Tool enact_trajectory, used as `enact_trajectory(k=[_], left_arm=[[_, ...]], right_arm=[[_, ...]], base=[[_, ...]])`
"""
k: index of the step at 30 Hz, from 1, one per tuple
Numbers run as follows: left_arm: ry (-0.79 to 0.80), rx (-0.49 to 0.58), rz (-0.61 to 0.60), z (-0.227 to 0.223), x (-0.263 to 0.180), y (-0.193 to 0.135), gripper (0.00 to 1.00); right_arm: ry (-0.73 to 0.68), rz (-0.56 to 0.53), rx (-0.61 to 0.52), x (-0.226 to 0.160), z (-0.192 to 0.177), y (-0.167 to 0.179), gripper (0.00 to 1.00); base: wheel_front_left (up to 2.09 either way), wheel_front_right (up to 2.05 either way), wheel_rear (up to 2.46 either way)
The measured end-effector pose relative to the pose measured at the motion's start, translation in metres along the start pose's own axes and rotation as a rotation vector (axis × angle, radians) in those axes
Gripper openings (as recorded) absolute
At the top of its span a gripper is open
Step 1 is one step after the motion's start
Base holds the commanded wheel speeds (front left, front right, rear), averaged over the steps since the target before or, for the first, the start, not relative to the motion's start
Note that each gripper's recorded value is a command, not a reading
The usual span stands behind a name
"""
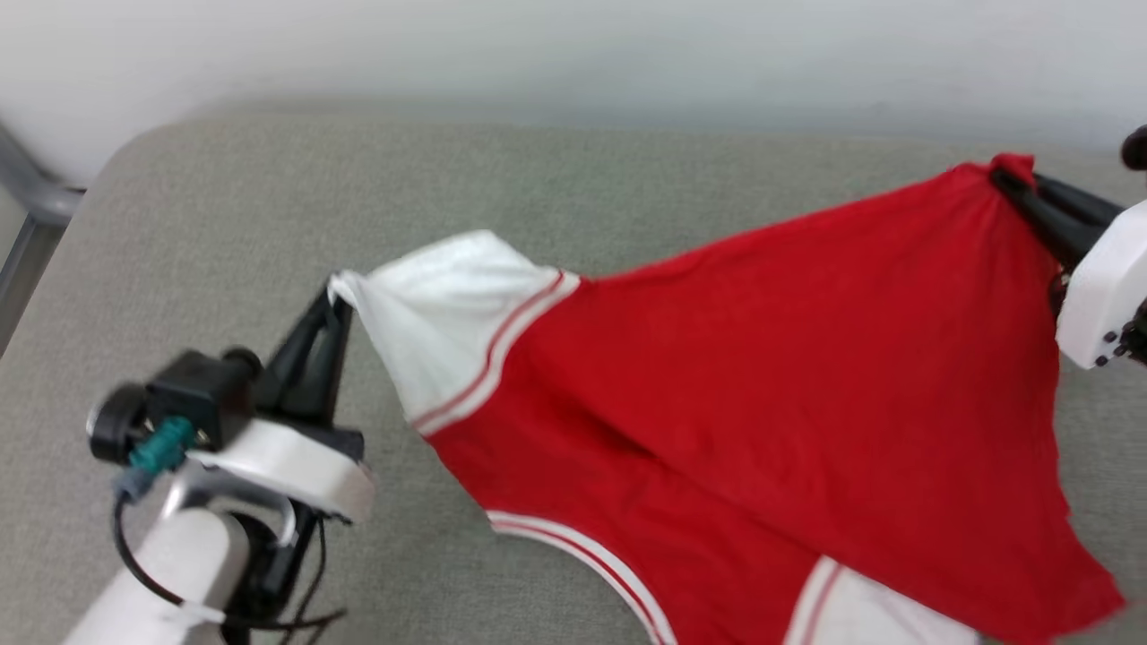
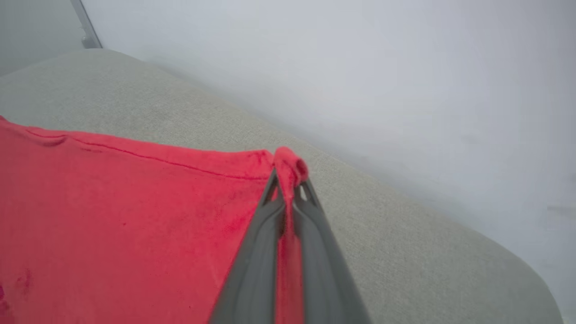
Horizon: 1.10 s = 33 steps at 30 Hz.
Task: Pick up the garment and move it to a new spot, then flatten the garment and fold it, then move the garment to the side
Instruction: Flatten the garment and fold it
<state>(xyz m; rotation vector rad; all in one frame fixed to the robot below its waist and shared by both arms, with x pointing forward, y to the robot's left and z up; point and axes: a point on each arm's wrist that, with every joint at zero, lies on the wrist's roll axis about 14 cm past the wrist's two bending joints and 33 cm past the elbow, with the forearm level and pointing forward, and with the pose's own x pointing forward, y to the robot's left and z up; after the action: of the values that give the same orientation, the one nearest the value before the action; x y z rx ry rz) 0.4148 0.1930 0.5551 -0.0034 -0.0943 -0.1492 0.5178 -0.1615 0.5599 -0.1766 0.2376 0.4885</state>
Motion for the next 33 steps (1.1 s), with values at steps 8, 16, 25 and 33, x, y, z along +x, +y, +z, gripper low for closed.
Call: enact_trajectory(k=[8, 16, 25, 33], left_arm=[[-0.232, 0.111, -0.116, 0.101, 0.037, -0.016, 0.00], [-0.484, 0.210, -0.225, 0.215, 0.068, -0.048, 0.00], [-0.596, 0.250, -0.273, 0.267, 0.100, -0.064, 0.00], [-0.620, 0.284, -0.281, 0.278, 0.145, -0.064, 0.00]], right_arm=[[-0.232, -0.104, -0.028, -0.046, 0.073, -0.024, 0.00], [-0.392, -0.153, -0.067, -0.070, 0.138, -0.028, 0.00], [-0.465, -0.185, -0.118, -0.067, 0.180, -0.036, 0.00], [-0.452, -0.220, -0.123, -0.032, 0.188, -0.061, 0.00]], base=[[0.00, 0.00, 0.00], [0.00, 0.00, 0.00], [0.00, 0.00, 0.00], [0.00, 0.00, 0.00]])
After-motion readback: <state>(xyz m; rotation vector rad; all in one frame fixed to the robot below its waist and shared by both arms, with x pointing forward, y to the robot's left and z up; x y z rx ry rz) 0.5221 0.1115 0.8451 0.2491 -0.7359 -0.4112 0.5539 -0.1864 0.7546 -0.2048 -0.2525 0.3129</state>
